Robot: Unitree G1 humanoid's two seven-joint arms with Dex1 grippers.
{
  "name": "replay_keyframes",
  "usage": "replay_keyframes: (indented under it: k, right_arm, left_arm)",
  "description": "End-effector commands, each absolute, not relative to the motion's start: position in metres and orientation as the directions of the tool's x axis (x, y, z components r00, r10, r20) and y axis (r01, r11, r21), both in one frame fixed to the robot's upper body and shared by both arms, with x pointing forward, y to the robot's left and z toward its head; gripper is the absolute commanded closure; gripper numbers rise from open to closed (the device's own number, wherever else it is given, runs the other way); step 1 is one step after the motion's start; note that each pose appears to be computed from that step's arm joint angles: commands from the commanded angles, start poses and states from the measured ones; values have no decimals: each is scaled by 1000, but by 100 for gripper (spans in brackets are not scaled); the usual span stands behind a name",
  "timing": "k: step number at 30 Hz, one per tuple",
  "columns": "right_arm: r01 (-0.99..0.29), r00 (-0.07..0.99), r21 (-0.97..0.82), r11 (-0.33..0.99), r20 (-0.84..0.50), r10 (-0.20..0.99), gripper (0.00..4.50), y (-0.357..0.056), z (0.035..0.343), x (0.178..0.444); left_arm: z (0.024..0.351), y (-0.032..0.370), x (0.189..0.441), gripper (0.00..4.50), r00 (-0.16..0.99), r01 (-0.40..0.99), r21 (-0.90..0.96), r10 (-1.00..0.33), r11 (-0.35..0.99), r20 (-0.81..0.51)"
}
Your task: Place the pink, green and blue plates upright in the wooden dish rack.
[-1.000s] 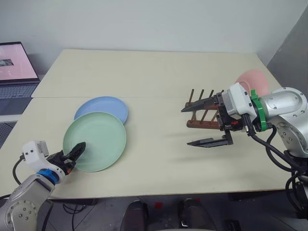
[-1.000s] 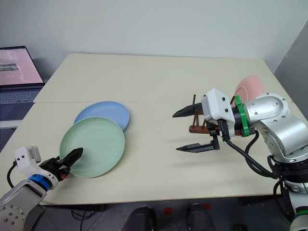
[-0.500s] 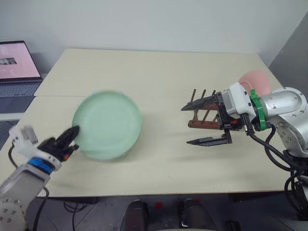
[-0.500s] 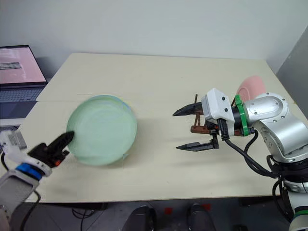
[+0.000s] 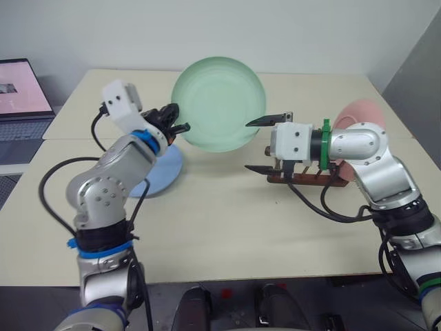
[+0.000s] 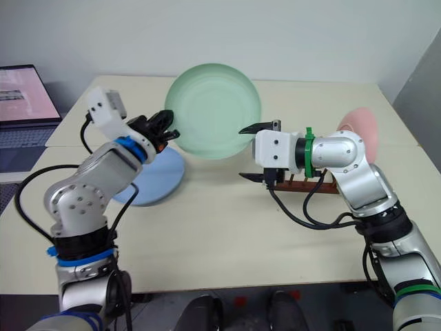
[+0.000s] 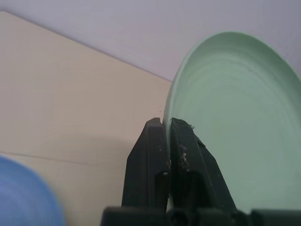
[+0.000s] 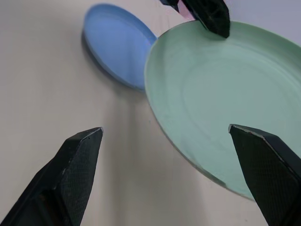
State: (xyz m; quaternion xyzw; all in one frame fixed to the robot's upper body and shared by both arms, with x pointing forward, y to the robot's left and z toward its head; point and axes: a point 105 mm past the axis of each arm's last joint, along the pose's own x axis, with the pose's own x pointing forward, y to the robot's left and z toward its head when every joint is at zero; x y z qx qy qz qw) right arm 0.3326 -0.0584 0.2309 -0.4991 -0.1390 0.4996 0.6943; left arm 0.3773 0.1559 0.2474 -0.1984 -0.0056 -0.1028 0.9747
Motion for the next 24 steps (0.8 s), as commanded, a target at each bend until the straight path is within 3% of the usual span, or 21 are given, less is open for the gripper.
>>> replay_keyframes:
  k: [1,6,7,10,19,20,24]
  right_arm:
    - [-400,549,-916,-39,-273,790,0,-57,236,351]
    - [-320,603,-941,-109,-291,743,0,-59,227,370]
    - [-303,616,-947,-112,-284,735,18,-59,227,374]
    - [-261,632,-957,-128,-270,727,93,-56,225,380]
    - [-212,644,-961,-176,-272,715,426,-52,217,391]
    - [-206,643,-963,-175,-269,717,448,-52,217,391]
    - [-192,639,-968,-164,-250,728,448,-51,223,391]
  left_arm:
    - [262,143,391,446,981,191,-350,-167,917,97]
    - [264,137,404,446,982,190,-355,-170,915,87]
    - [264,135,405,449,980,197,-354,-179,914,83]
    - [262,132,406,450,980,199,-357,-186,913,72]
    - [260,126,404,450,976,215,-357,-212,909,49]
    - [261,125,404,450,975,220,-356,-215,908,54]
    - [268,127,400,450,964,267,-326,-250,907,93]
